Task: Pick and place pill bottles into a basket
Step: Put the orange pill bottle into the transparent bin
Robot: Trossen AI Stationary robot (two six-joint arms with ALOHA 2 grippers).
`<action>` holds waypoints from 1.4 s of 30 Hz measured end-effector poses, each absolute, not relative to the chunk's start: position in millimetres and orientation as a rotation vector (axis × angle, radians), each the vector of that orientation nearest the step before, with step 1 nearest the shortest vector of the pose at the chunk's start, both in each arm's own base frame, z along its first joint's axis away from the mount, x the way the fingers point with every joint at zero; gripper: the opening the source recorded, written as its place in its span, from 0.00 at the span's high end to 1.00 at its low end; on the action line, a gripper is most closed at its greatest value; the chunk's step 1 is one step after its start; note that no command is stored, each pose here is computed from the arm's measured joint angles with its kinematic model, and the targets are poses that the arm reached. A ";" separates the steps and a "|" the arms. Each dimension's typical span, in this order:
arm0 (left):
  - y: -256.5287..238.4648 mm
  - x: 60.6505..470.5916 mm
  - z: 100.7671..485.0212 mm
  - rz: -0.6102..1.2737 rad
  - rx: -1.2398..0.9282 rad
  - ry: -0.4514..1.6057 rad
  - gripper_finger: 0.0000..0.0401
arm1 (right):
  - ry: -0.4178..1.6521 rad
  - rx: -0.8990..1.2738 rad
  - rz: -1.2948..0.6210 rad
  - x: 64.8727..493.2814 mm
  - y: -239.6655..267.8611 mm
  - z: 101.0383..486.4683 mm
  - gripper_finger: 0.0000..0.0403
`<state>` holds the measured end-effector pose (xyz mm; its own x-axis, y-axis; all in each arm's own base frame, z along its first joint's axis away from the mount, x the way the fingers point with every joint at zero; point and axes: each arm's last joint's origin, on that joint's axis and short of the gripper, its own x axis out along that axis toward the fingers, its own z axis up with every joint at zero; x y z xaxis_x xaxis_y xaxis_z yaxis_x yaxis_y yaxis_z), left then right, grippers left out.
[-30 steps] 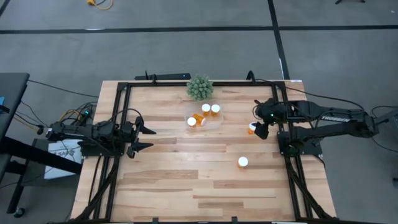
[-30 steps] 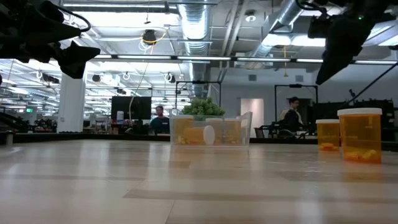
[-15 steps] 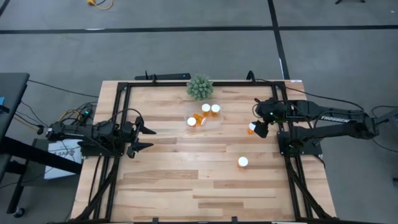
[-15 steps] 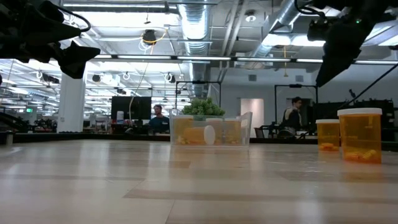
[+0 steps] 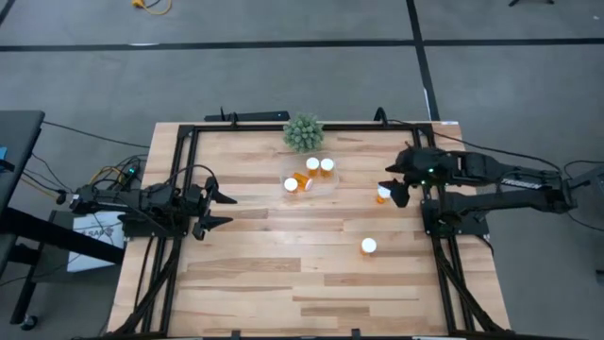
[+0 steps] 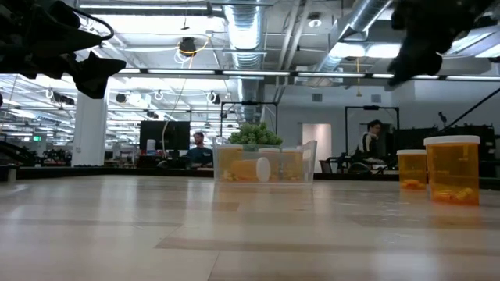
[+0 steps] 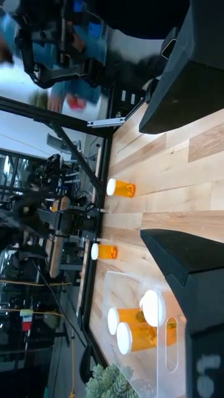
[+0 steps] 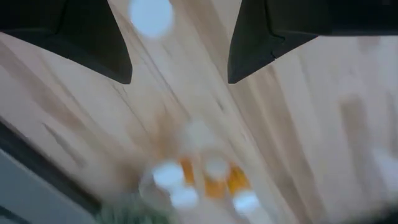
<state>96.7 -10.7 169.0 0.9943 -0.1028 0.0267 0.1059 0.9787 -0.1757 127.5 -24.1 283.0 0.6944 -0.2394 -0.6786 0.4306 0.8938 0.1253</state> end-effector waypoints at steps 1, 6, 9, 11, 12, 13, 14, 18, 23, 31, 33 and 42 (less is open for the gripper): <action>-10.7 96.6 169.1 -0.105 -0.178 -0.018 0.37 | 0.667 0.302 -0.376 127.1 -23.5 286.6 0.35; -10.7 96.7 169.0 -0.105 -0.178 -0.017 0.37 | 0.477 0.307 -0.351 126.7 -20.5 297.6 0.35; -10.7 96.7 169.0 -0.105 -0.178 -0.017 0.37 | 0.412 0.323 -0.377 125.0 -20.1 287.2 0.35; -10.7 96.7 169.0 -0.105 -0.178 -0.018 0.37 | 0.372 0.353 -0.380 120.2 -19.5 276.9 0.35; -10.7 96.7 169.0 -0.105 -0.178 -0.017 0.37 | 0.352 0.369 -0.381 118.0 -19.3 272.5 0.35; -10.7 96.7 169.0 -0.105 -0.178 -0.017 0.37 | 0.340 0.387 -0.384 115.6 -19.0 267.2 0.35; -10.7 96.7 169.0 -0.105 -0.178 -0.017 0.37 | 0.336 0.408 -0.390 113.0 -18.8 261.4 0.35; -10.7 96.7 169.1 -0.105 -0.178 -0.018 0.37 | 0.316 0.461 -0.420 103.8 -18.3 244.0 0.35; -10.7 96.7 169.0 -0.105 -0.178 -0.017 0.37 | 0.369 0.508 -0.467 94.4 -17.7 222.2 0.35; -10.7 96.7 169.0 -0.105 -0.178 -0.017 0.37 | 0.465 0.556 -0.479 89.8 -14.3 205.7 0.35; -10.7 96.7 169.0 -0.105 -0.178 -0.017 0.37 | 0.524 0.593 -0.505 87.9 -13.4 200.3 0.35; -10.7 96.7 169.0 -0.105 -0.178 -0.017 0.37 | 0.617 0.672 -0.598 92.8 -10.4 190.2 0.35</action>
<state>96.7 -10.7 169.0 0.9943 -0.1028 0.0266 0.1059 0.9787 -0.1757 92.8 -10.4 190.2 0.6663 -0.2986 -0.6833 0.6736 0.6340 0.3799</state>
